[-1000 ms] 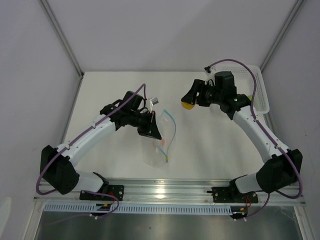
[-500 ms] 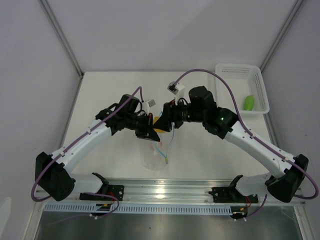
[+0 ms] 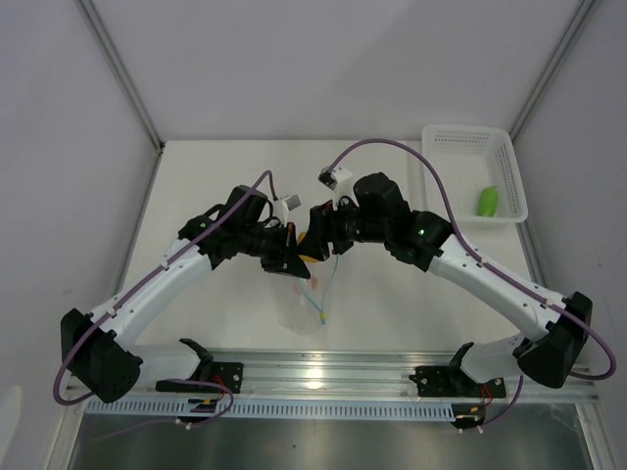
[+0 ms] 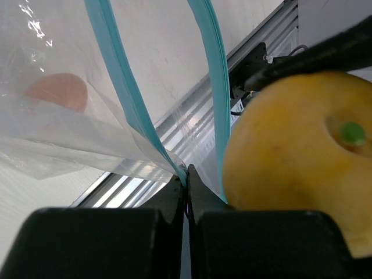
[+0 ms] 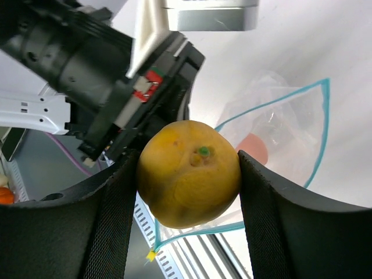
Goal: Place the food in the zip-top bag and seal the zipper
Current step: Place the fake fruit in the zipper food storage bag.
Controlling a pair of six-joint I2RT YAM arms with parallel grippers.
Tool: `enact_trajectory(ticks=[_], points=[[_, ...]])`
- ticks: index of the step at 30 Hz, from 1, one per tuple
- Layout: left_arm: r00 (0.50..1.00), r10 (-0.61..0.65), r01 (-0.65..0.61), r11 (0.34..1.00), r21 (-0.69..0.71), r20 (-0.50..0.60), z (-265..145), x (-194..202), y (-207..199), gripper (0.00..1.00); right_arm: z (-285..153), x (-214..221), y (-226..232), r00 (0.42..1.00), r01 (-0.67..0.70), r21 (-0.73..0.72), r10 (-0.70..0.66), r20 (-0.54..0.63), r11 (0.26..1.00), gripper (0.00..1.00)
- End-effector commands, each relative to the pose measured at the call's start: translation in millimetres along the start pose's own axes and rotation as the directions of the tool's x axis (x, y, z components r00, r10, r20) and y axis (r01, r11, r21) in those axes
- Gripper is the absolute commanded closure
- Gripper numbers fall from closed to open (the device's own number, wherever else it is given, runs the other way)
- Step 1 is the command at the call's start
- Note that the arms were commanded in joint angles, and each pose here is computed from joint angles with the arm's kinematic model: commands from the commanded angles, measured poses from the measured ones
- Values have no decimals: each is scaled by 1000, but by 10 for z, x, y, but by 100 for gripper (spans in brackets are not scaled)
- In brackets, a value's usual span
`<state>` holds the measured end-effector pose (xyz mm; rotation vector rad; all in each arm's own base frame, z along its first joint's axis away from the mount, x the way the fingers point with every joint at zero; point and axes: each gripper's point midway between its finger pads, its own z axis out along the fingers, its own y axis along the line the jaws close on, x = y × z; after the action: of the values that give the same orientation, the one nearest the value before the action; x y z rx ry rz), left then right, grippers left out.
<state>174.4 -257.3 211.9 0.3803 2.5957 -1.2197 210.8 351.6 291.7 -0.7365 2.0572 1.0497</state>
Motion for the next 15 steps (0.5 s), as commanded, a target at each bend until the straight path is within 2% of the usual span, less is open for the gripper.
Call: enact_trajectory(ticks=[1,15], points=[[998,40,-41,999,14,37,-120,-31,-78,99,23,-54,-52,1000,-4,41,4,13,999,100],[994,70,-70,998,-4,84,-290,-83,-179,99,145,150,-225,998,-34,102,39,-55,994,100]])
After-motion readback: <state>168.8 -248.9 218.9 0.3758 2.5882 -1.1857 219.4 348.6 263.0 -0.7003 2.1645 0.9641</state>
